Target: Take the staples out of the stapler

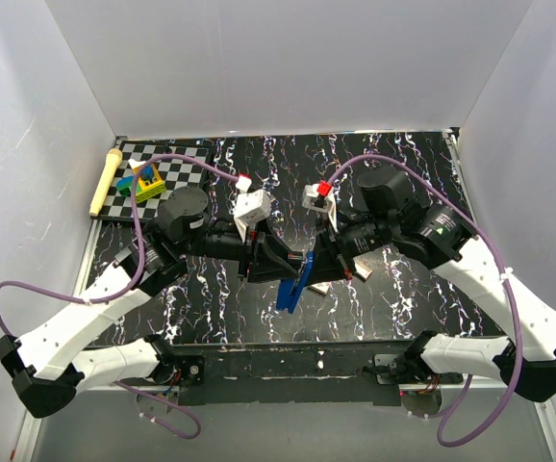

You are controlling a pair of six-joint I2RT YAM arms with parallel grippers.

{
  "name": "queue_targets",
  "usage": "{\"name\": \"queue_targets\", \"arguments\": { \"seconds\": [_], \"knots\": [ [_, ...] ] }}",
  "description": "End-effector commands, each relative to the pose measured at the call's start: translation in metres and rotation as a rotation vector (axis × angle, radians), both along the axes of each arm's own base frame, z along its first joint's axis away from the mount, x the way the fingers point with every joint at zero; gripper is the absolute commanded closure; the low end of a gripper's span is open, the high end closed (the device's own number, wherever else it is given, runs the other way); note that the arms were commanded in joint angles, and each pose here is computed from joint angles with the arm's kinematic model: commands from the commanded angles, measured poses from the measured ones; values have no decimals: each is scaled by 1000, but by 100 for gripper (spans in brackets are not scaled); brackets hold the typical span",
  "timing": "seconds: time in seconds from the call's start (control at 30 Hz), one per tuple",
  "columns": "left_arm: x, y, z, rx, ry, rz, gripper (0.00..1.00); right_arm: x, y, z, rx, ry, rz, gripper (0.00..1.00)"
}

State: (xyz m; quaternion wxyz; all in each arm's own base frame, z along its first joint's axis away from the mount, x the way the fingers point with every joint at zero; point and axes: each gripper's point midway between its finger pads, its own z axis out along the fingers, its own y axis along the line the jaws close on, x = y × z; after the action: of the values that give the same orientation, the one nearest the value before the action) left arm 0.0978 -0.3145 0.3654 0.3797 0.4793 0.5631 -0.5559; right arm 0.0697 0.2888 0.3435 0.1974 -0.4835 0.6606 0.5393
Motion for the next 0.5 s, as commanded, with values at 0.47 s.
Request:
{"name": "queue_targets", "arguments": {
  "seconds": [0.47],
  "knots": [
    [59, -24, -13, 105, -8, 291, 100, 129, -17, -49, -99, -174, -606, 99]
  ]
}}
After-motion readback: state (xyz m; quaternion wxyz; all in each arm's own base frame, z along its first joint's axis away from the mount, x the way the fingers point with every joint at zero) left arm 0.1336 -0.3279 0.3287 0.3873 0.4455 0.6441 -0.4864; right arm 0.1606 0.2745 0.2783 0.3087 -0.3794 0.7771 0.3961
